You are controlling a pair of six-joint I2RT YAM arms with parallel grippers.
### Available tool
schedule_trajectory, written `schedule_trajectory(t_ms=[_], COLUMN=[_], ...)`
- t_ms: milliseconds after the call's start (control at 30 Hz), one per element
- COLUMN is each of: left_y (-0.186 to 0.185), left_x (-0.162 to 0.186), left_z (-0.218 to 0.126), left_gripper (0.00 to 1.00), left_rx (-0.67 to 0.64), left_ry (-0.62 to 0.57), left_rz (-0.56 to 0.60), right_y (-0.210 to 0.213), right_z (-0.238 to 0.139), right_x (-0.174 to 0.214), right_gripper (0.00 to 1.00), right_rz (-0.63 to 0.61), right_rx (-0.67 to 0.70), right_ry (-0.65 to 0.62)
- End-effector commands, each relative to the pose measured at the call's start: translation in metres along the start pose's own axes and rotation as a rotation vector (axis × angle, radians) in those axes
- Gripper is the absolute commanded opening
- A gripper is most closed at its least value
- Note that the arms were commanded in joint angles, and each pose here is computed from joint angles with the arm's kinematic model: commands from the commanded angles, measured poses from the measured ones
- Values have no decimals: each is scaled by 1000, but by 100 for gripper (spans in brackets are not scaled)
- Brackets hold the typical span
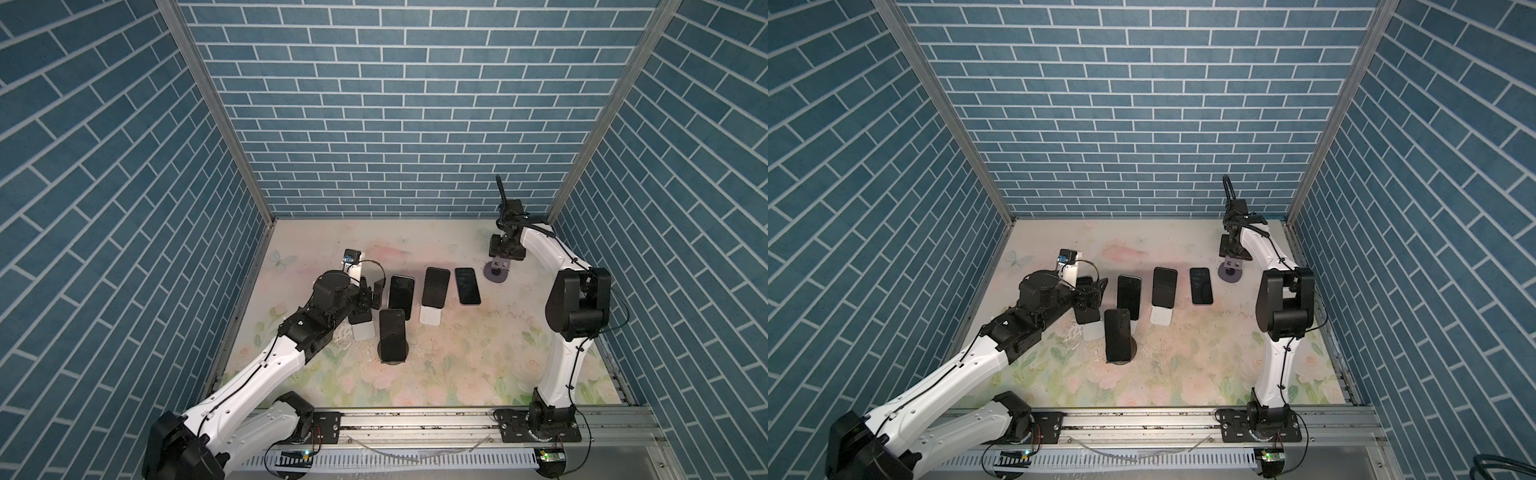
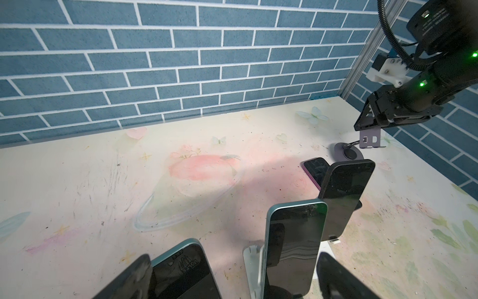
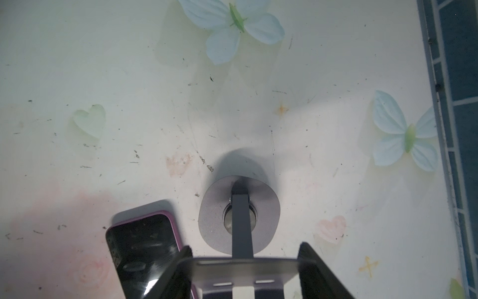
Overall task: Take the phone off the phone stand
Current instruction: 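Carry the grey stand with the right gripper toward the far corner, then lower the grey stand onto the table and open the right gripper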
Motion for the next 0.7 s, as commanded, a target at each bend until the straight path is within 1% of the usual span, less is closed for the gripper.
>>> schedule_trajectory(t_ms=[0, 467, 533, 667], left_y=[1, 0, 0, 0], left_x=[-9, -9, -8, -7], left_z=[-1, 4, 4, 4], left_gripper=[100, 100, 99, 100], left_rx=[-13, -15, -14, -14], left_ry=[-16, -7, -6, -4], left_rz=[11, 16, 15, 18], right_y=[0, 1, 1, 0], right_z=[1, 15, 14, 11], right_x=[-5, 0, 0, -1], right_gripper=[52, 55, 57, 66], right_rz=[-39, -42, -42, -38], right_rx=[3, 2, 2, 11], right_ry=[15, 54, 53, 45])
Point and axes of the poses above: each gripper's point midway between its finger pads, its own z axis out along the fingers, its own y axis along the line the jaws close on, x = y × z, the point moved 10 cm from there along -z, back along the fingers
